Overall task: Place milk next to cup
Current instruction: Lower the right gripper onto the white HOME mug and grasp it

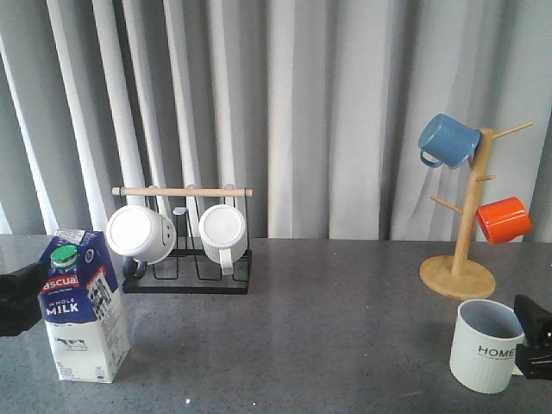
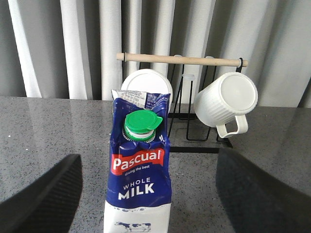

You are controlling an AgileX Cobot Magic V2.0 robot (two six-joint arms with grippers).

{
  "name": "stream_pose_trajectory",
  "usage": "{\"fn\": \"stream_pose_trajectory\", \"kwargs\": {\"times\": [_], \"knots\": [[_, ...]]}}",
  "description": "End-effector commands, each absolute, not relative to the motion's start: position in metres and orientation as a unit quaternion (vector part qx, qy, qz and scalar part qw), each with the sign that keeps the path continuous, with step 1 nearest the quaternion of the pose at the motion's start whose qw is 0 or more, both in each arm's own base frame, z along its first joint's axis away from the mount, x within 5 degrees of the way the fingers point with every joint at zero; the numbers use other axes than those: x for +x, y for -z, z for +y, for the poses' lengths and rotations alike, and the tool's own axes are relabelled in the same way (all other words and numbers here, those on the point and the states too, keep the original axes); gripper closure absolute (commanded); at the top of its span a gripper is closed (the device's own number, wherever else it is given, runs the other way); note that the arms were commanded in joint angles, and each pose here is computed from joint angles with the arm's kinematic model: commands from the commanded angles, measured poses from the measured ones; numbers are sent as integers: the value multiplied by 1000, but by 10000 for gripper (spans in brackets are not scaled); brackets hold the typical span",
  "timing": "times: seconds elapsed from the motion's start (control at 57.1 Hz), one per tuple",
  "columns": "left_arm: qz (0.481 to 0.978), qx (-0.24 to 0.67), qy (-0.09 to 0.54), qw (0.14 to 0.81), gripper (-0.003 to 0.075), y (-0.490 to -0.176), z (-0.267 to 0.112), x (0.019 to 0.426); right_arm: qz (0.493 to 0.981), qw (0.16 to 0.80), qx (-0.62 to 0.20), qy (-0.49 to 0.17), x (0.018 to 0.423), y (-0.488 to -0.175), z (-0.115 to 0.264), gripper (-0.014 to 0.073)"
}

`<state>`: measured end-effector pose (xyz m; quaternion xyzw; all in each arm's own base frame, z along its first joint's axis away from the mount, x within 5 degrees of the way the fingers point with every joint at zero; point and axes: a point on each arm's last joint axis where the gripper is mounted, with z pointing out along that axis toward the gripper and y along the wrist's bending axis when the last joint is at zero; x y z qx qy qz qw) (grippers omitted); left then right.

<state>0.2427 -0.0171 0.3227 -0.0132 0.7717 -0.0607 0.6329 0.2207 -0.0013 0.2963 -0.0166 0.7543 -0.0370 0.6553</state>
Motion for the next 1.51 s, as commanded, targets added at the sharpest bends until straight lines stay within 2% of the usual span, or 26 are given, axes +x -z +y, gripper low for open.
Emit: {"fn": "stream_pose_trajectory", "kwargs": {"times": [0.0, 0.088, 0.193, 0.333, 0.473, 0.841, 1.156, 1.489], "knots": [[731, -9, 72, 678, 168, -344, -19, 243, 703, 706, -34, 85, 220, -310, -11, 24], [732, -9, 72, 677, 168, -344, -19, 243, 695, 713, -3, 95, 219, -294, -26, 24], [734, -10, 71, 675, 168, -344, -19, 243, 709, 699, 42, 83, 225, -266, -43, 24], [738, -10, 70, 671, 168, -343, -19, 243, 750, 658, 11, 70, 241, -232, -52, 24], [738, -10, 70, 671, 168, -343, -19, 243, 758, 650, -2, 58, 252, -211, -59, 24], [738, -10, 70, 671, 168, -343, -19, 243, 720, 691, 21, 54, 265, -189, -80, 24], [738, -10, 70, 671, 168, -343, -19, 243, 725, 687, 25, 42, 281, -171, -86, 24], [738, -10, 70, 671, 168, -343, -19, 243, 728, 684, 13, 35, 301, -167, -91, 24]]}}
